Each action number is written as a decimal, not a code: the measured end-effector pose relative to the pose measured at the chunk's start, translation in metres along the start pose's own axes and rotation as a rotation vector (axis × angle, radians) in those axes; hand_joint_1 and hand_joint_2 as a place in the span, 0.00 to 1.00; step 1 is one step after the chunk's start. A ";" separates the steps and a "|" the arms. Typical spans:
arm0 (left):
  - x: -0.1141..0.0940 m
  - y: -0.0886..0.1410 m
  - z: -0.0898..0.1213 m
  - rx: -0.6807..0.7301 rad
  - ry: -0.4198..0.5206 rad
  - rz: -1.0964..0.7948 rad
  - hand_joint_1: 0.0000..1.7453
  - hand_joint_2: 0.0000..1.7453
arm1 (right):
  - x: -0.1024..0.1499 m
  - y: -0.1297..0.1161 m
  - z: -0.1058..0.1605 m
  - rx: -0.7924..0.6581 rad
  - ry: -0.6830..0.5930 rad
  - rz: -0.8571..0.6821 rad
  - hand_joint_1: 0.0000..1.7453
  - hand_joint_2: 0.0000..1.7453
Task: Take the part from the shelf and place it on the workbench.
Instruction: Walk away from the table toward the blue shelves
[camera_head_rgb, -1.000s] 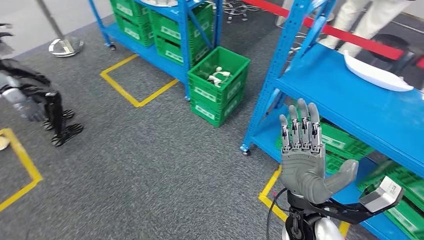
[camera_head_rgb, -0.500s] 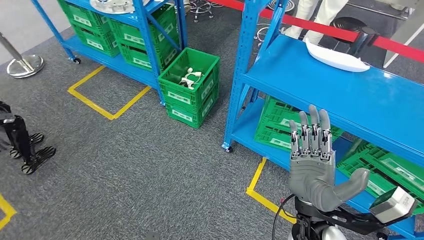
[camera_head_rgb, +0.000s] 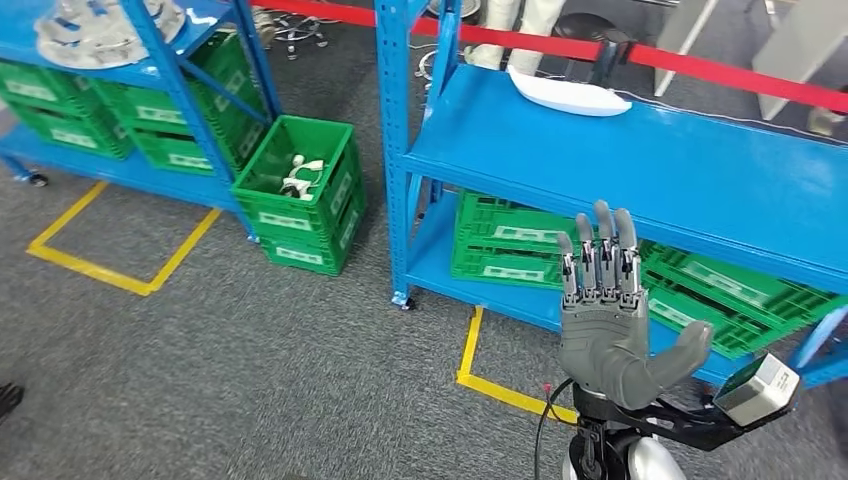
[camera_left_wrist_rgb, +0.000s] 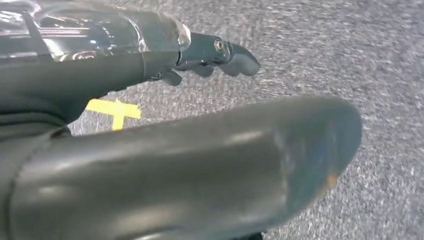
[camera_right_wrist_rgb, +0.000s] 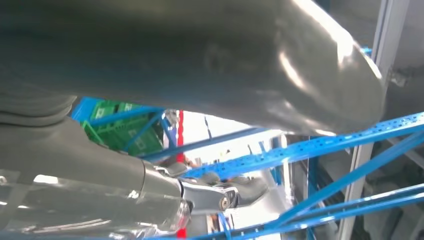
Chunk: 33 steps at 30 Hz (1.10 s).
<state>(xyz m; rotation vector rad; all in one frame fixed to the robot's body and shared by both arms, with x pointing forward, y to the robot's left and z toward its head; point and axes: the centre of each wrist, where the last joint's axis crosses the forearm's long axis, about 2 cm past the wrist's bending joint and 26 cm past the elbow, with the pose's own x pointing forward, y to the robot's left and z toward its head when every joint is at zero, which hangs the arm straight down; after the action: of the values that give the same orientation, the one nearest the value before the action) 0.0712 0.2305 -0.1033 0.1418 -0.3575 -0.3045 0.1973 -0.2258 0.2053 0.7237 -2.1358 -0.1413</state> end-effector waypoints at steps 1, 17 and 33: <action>0.000 0.000 0.000 -0.001 -0.001 0.000 0.00 0.00 | 0.000 0.000 -0.001 0.002 -0.002 0.001 0.00 0.00; 0.005 0.000 -0.001 -0.003 -0.014 0.002 0.00 0.00 | -0.001 -0.001 -0.003 0.012 -0.003 0.006 0.00 0.00; 0.002 0.003 -0.001 -0.003 -0.010 -0.001 0.00 0.00 | -0.006 -0.001 -0.003 0.019 0.006 -0.006 0.00 0.00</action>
<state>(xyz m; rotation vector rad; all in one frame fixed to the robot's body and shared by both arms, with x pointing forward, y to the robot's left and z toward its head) 0.0740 0.2331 -0.1032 0.1372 -0.3664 -0.3071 0.2031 -0.2227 0.2029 0.7406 -2.1317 -0.1226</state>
